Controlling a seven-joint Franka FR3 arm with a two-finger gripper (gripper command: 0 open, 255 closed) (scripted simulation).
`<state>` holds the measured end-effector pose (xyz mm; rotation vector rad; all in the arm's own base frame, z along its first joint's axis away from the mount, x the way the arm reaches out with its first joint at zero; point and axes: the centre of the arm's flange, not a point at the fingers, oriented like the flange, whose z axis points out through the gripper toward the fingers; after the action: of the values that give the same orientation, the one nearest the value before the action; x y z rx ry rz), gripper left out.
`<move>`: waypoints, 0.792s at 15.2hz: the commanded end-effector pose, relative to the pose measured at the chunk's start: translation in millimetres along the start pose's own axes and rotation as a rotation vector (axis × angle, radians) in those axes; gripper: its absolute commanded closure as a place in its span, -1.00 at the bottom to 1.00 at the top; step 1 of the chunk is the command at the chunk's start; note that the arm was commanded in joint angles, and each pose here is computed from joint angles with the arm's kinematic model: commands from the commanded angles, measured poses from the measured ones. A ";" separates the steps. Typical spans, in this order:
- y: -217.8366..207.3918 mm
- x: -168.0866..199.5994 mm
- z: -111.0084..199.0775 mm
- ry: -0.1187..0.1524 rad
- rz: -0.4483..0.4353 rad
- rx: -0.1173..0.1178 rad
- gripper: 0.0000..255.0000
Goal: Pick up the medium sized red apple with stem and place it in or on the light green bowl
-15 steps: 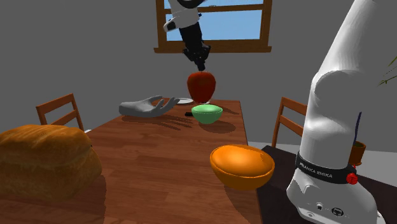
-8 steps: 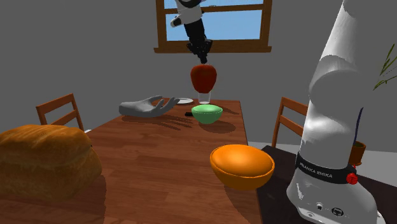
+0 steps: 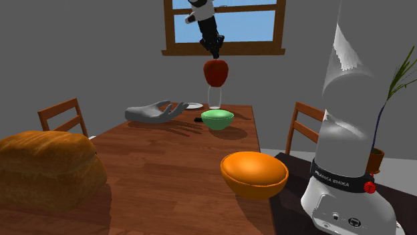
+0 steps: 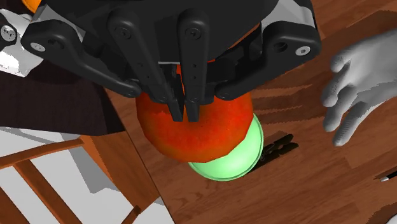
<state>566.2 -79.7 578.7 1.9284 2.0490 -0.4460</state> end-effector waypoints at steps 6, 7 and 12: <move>37.9 -61.5 9.9 -0.001 -0.001 -0.001 1.00; 38.0 -59.3 14.8 -0.001 -0.001 -0.001 1.00; 38.7 -48.3 38.8 -0.001 -0.001 -0.001 1.00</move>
<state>607.1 -137.6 567.2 1.9269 2.0499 -0.4467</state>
